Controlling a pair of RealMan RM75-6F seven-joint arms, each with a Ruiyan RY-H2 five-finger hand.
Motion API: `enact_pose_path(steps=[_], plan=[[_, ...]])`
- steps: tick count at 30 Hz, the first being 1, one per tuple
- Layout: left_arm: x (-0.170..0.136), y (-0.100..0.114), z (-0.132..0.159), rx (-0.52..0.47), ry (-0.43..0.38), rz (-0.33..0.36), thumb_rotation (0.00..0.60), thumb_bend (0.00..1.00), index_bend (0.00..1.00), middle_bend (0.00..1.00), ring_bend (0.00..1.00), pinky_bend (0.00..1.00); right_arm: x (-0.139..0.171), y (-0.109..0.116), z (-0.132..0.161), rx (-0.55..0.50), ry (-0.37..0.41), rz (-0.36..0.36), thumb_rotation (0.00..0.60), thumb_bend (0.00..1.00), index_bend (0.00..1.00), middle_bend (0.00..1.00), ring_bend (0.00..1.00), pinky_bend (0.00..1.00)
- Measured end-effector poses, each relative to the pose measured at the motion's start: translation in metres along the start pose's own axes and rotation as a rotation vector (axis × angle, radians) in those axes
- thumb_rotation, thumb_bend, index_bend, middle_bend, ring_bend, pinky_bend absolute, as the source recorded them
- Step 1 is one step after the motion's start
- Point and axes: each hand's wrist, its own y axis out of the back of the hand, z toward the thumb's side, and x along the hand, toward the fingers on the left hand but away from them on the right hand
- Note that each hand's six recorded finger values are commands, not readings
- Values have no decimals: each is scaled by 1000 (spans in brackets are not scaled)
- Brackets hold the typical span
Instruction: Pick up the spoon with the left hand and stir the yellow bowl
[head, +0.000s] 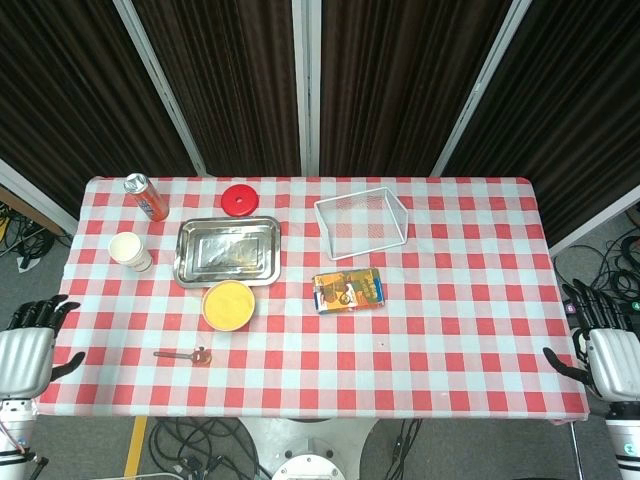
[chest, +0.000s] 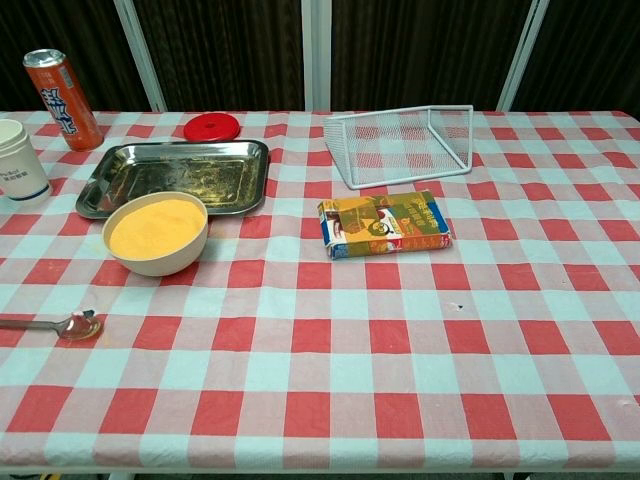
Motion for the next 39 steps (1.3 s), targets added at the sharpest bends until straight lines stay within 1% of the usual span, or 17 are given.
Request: enact_pose_path(steps=[3,5,6,7,10,11,12,13,14,16,18,21,26,32,35,39], plan=[[6,-1,3,-9,-20,-11,600,161,326,296,235,201,-1,2,0,2,1,-5,600,156,0,0,0,0],[10,-4,6,-16,-38,-26,600,160,331,319,239,207,-2,2,0,4,3,-7,600,156,0,0,0,0],[13,-5,7,-18,-46,-36,600,160,341,345,257,239,-3,3,0,4,5,-8,600,156,0,0,0,0],[15,-7,9,-22,-55,-48,600,160,351,365,277,281,-3,3,1,4,6,-9,600,156,0,0,0,0],[23,-15,16,-42,-85,-93,600,159,396,477,418,554,-4,3,1,4,8,-7,600,156,0,0,0,0],[27,-19,19,-49,-98,-113,600,159,407,510,457,601,-5,3,1,4,8,-5,600,155,0,0,0,0],[30,-23,22,-54,-108,-127,600,159,431,574,529,672,-5,3,1,4,8,-3,600,155,0,0,0,0],[33,-26,25,-58,-119,-143,600,159,446,613,573,712,-6,2,1,4,9,-2,600,155,0,0,0,0],[36,-32,29,-64,-132,-164,600,159,452,628,589,729,-6,2,2,4,10,-1,600,155,0,0,0,0],[41,-41,36,-74,-153,-200,600,162,479,689,656,804,-7,2,2,5,9,0,600,155,0,0,0,0],[45,-52,45,-83,-176,-245,600,164,490,722,695,845,-7,2,2,3,10,1,600,155,0,0,0,0],[48,-69,61,-99,-205,-310,600,168,493,752,737,881,-6,2,1,2,7,0,600,155,0,0,0,0],[51,-95,85,-135,-226,-381,600,205,503,787,777,902,-6,1,2,1,7,6,600,156,0,0,0,0],[48,-115,104,-146,-228,-440,600,234,523,811,804,905,-7,0,1,0,1,10,600,156,0,0,0,0],[47,-123,110,-157,-220,-460,600,245,539,810,806,906,-7,-1,0,-1,0,12,600,155,0,0,0,0],[43,-130,112,-145,-214,-472,600,249,547,812,810,906,-7,-1,-1,-1,-4,13,600,156,0,0,0,0]])
